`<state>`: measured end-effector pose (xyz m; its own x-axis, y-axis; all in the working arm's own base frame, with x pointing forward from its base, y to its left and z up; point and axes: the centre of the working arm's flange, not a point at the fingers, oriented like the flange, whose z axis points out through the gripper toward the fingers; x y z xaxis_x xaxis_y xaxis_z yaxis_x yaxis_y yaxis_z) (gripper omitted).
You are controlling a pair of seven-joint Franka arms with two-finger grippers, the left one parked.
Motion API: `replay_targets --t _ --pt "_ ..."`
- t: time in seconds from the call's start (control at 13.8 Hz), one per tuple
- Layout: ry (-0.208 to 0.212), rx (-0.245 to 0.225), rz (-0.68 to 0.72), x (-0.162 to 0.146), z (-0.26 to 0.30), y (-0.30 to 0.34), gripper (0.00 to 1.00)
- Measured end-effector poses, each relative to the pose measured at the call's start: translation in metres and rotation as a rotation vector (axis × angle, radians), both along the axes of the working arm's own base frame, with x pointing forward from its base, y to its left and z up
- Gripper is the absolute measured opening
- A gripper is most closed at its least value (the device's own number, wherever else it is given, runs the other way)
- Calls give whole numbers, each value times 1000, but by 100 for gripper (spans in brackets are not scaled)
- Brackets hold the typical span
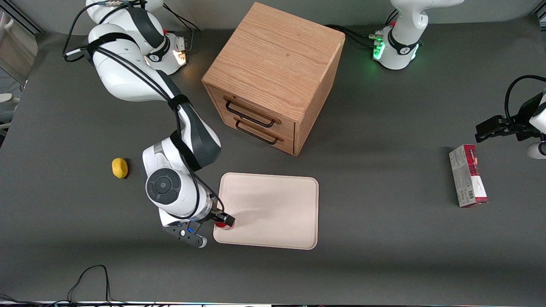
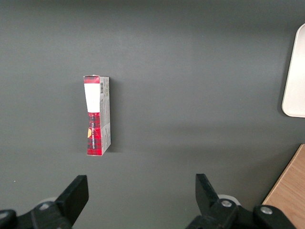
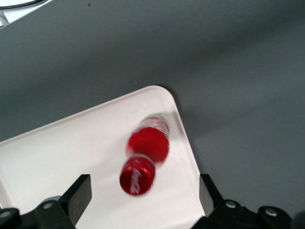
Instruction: Place coke bottle on tray
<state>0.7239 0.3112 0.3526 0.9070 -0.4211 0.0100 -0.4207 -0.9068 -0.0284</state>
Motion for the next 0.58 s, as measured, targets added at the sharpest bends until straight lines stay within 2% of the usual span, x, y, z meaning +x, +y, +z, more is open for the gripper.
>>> replay_targets --t 0.15,0.36,0.58 --pt "54 -35 61 -8 34 -24 100" --pt "122 -15 218 -28 91 -109 100" --pt "178 -21 361 -88 136 -212 100"
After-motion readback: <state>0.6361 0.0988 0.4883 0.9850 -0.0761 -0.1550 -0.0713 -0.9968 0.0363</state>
